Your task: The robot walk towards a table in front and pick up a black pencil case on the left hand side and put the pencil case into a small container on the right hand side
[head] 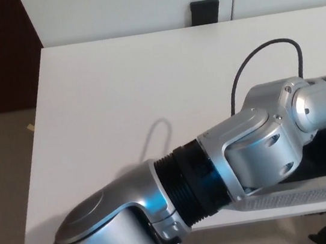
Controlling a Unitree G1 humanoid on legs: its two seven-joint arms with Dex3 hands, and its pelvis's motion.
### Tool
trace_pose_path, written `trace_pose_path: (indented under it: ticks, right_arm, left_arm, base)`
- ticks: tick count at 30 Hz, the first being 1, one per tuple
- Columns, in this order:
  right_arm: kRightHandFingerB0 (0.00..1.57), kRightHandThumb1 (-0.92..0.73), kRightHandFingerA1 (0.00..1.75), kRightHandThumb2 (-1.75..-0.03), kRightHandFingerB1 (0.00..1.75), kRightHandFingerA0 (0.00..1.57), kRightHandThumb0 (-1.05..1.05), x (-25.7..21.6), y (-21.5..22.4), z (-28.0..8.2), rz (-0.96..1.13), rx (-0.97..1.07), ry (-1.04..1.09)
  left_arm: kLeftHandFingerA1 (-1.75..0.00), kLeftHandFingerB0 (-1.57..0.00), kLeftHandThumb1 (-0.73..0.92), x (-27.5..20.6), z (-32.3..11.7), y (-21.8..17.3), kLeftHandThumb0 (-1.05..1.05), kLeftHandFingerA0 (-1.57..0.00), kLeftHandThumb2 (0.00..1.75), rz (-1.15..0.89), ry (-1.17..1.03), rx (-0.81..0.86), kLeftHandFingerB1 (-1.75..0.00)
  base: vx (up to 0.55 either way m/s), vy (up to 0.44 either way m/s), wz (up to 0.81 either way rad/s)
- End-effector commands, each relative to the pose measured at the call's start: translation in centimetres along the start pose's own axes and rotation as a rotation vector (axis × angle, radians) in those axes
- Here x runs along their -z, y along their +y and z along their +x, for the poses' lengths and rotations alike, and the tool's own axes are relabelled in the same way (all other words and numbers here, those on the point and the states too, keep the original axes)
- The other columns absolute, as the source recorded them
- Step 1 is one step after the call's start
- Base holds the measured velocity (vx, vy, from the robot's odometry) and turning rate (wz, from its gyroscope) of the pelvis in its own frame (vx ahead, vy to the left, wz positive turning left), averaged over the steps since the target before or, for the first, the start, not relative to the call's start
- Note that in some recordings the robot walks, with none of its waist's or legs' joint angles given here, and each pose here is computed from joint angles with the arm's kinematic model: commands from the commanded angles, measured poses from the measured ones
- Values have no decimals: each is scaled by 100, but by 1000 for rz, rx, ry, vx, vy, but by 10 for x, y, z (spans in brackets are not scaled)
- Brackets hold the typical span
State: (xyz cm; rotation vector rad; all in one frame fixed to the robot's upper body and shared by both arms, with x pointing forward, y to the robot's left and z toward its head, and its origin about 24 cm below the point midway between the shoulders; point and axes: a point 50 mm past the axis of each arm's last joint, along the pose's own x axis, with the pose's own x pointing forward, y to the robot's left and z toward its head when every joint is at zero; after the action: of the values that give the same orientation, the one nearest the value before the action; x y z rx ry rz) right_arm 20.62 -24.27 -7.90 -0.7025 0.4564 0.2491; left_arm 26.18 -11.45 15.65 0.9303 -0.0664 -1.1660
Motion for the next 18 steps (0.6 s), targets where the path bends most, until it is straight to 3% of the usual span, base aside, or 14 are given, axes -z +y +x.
trace_pose_path:
  ticks: [1,6,7,8,9,10,11,12,13,14,15,16,17,18]
  right_arm:
    - [58,-63,47,-63,41,78,-47,1,-9,-1,-25,18,-3]
    - [58,-63,47,-63,41,78,-47,0,-10,0,-24,22,-6]
    - [64,-53,73,-54,63,85,1,-12,-17,-9,-34,89,-195]
    - [64,-53,73,-54,63,85,1,-29,-25,-30,-33,178,-479]
    - [50,-69,46,-61,41,61,-37,-7,-23,-14,-112,55,-126]
    - [50,-69,46,-61,41,61,-37,-5,-23,-13,-118,42,-87]
    - [88,-35,88,-69,80,101,56,-12,-22,-14,-49,82,-218]
    - [88,-35,88,-69,80,101,56,-21,-22,-19,42,150,-380]
    - [70,-57,58,-56,52,87,-23,-7,-19,-9,11,77,-141]
    - [70,-57,58,-56,52,87,-23,-5,-19,-7,8,69,-113]
    - [79,-27,95,-76,79,107,44,-19,-20,-15,54,139,-341]
    - [79,-27,95,-76,79,107,44,-24,-21,-20,78,172,-438]
    - [58,-63,41,-60,38,68,-48,-3,-18,-2,12,53,-64]
    - [57,-60,42,-59,40,67,-36,3,-18,0,2,34,22]
  left_arm:
    - [-175,0,92,-46,3,-18,-94,-157,140,-18,-165,72,0]
    - [-175,0,92,-44,0,-4,-92,-157,143,175,-113,5,0]
    - [0,0,33,-43,-1,0,-97,0,71,189,-100,-6,0]
    - [0,0,33,-43,-1,3,-97,0,71,189,-95,-7,0]
    - [0,0,33,-42,-2,5,-91,0,67,172,-93,4,0]
    - [0,0,33,-42,-2,7,-85,0,62,158,-95,15,0]
    - [0,0,30,-40,-3,13,-66,0,58,116,-107,37,0]
    - [0,0,30,-39,-4,17,-66,0,58,86,-117,47,0]
    - [0,0,30,-37,-5,20,-62,0,57,94,-124,36,0]
    - [0,0,32,-37,-6,23,-62,0,51,111,-123,28,0]
    - [0,0,30,-36,-8,29,-61,0,56,154,-121,18,0]
    - [0,0,30,-36,-9,30,-61,0,56,170,-122,16,0]
    - [0,0,29,-36,-9,32,-65,0,56,191,-119,12,0]
    - [0,0,30,-37,-10,34,-63,0,56,199,-113,10,0]
  base:
    - [0,0,0]
    - [0,0,0]
    - [0,0,0]
    - [0,0,0]
    - [0,0,0]
    - [0,0,0]
    - [0,0,0]
    - [0,0,0]
    - [0,0,0]
    - [0,0,0]
    - [0,0,0]
    - [0,0,0]
    - [0,0,0]
    - [0,0,0]
